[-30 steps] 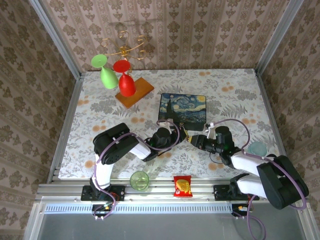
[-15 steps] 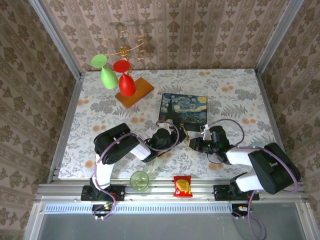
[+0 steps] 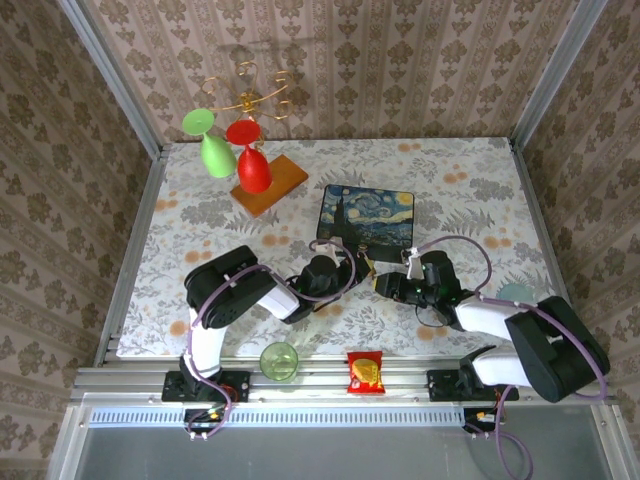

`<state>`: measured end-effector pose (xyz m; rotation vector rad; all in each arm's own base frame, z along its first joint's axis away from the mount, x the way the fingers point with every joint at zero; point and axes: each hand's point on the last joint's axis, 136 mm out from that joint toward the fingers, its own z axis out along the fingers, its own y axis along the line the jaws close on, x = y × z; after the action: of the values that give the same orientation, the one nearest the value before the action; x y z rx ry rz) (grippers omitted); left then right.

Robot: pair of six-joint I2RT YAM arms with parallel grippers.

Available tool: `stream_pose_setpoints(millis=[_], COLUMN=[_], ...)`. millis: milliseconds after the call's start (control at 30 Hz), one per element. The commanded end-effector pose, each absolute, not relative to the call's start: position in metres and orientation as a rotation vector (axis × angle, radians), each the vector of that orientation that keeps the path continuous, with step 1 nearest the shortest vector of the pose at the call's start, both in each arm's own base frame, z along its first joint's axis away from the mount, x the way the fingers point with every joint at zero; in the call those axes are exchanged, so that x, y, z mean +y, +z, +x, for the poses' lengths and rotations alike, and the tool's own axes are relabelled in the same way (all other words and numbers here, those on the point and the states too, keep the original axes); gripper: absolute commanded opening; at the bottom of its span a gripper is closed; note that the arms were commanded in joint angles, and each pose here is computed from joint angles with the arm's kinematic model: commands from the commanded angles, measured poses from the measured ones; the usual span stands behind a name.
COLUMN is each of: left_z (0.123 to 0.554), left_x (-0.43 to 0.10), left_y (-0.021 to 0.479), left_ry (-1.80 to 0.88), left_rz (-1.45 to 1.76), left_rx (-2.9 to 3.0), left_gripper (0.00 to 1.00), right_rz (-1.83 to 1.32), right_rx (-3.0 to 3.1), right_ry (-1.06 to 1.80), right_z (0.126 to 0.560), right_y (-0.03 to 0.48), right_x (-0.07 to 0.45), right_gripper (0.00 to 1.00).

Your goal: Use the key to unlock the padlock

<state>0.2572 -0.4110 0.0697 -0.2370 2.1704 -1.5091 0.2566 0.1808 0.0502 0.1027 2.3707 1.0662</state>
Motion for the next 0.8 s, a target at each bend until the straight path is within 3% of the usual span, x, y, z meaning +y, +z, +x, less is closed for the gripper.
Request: stream_pose_setpoints(millis=[0,67,233,333,533,767], left_z=[0.256,0.257,0.255,0.254,0.254,0.254], left_x=[-0.413,-0.414,-0.415,-0.416,-0.419,-0.419], left_y=[0.102,0.103,0.108,0.110,0.109,0.112], left_ry=[-1.578,-1.585,-1.609,-1.614,-1.645,-1.643], left_rz=[-0.189,-0.193,-0.200,-0.205,-0.228,-0.229], left_rx=[2.099,2.095,2.078,2.072,2.059,2.057], left_gripper=[0.00,0.00,0.00,0.00,0.00,0.00], right_rz=[0.036,-0.016,-0.068,-0.077,-0.090,-0.045], right_rx=[2.359,2.341,2.349,2.339,2.362,2.420], right_ry=[1.007,1.029,1.063,1.096,1.088,0.935], right_z=[0.260,0.265,0.272,0.272,0.266,0.266], right_y=[0.058,0.066,0.066,0.065,0.055,0.041], right_x=[0.178,0.184,0.194,0.198,0.197,0.180], right_gripper=[0.52,0.51,0.36,0.31,0.31,0.37])
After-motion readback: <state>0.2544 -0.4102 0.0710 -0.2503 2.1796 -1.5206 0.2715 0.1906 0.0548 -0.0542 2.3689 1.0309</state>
